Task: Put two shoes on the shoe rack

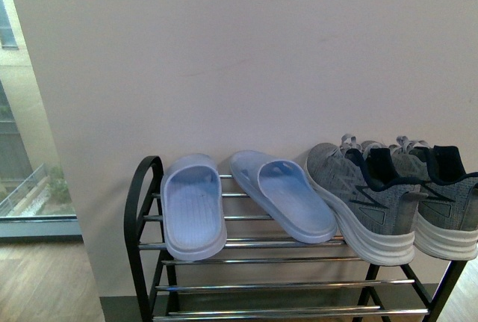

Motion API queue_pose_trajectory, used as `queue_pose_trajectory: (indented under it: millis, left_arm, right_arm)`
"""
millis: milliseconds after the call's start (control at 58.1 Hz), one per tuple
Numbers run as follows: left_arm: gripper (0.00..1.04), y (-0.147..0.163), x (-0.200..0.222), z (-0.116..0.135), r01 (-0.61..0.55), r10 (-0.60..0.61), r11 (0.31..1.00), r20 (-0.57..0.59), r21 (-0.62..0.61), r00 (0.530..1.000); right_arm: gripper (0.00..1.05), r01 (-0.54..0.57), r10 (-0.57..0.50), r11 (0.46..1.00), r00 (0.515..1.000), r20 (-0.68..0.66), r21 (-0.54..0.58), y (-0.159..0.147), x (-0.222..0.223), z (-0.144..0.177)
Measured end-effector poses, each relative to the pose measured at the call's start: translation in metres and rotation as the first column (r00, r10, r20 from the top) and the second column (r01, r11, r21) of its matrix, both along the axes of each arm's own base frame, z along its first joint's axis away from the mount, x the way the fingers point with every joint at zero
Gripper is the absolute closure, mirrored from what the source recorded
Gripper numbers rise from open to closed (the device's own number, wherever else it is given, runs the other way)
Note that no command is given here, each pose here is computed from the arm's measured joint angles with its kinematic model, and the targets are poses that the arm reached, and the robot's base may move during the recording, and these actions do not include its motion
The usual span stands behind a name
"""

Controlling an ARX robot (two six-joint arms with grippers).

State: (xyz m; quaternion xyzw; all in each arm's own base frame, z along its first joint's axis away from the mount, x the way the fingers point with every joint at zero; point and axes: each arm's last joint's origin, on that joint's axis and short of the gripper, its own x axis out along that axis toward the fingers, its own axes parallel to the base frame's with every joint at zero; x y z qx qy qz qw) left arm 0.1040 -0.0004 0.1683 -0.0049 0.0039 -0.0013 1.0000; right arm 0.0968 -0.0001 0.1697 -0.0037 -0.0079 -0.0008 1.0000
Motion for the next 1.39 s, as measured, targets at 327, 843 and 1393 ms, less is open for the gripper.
queue_pose_trajectory:
  millis: [327,843,1393]
  left_arm:
    - [1.03,0.0001,-0.0062,-0.0009,-0.001,0.001,1.000,0.006,0.001,1.000]
    - [0.72,0.0001,-0.0062,-0.0009,-0.001,0.001,1.000,0.006,0.001,1.000]
    - [0.09,0.0001,-0.0062,-0.0009,-0.001,0.001,1.000,0.006,0.002,1.000]
  right_arm:
    - [0.09,0.000,0.000,1.000,1.000,0.000,0.000,0.0000,0.0000,0.0000]
    - [0.09,0.000,0.000,1.000,1.000,0.000,0.000,0.0000,0.0000,0.0000]
    - [0.09,0.000,0.000,1.000,1.000,0.000,0.000,0.0000,0.0000,0.0000]
